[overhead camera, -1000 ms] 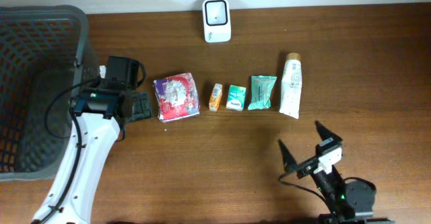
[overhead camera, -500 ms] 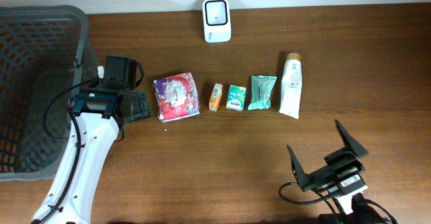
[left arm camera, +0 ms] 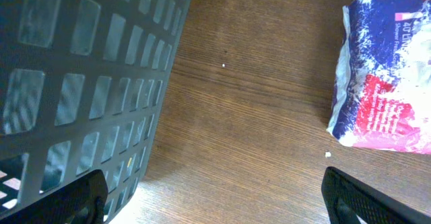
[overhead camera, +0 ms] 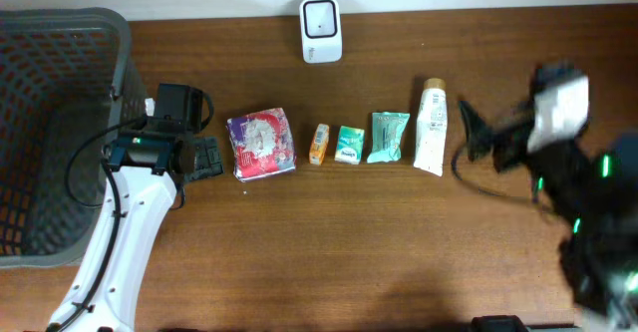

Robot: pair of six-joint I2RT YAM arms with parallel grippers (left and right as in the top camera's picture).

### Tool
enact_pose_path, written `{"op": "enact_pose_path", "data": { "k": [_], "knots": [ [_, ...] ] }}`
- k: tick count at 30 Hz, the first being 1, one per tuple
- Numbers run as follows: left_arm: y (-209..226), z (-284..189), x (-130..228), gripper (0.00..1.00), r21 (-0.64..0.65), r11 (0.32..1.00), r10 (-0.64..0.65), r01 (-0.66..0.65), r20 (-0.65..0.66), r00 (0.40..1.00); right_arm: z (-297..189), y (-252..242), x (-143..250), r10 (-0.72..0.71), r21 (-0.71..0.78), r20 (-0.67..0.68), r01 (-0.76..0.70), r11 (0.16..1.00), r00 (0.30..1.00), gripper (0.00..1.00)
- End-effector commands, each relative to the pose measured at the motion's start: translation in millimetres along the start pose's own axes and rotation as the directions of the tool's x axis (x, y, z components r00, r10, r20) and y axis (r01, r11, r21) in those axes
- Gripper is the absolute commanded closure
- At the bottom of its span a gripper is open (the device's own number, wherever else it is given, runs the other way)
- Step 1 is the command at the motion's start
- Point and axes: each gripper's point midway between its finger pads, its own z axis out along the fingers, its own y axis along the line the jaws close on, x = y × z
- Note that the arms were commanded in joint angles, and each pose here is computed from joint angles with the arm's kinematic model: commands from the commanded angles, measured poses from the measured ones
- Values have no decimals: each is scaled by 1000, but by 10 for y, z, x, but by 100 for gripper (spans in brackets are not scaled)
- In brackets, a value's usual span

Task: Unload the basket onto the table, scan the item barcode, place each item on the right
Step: 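Reach the right gripper to the white tube and grasp it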

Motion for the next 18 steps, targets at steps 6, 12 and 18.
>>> {"op": "enact_pose_path", "data": {
  "k": [6, 12, 18],
  "knots": [
    [14, 6, 10, 1, -2, 1000, -13, 13, -3, 1000, 568, 440, 597, 200, -264, -540, -391, 882, 817, 2],
    [14, 6, 10, 1, -2, 1000, -13, 13, -3, 1000, 1067, 282, 1539, 350, 26, -784, -537, 843, 512, 2],
    [14, 6, 10, 1, -2, 1000, -13, 13, -3, 1000, 1100, -191, 1676, 406, 203, -792, -431, 879, 456, 2]
  ]
}}
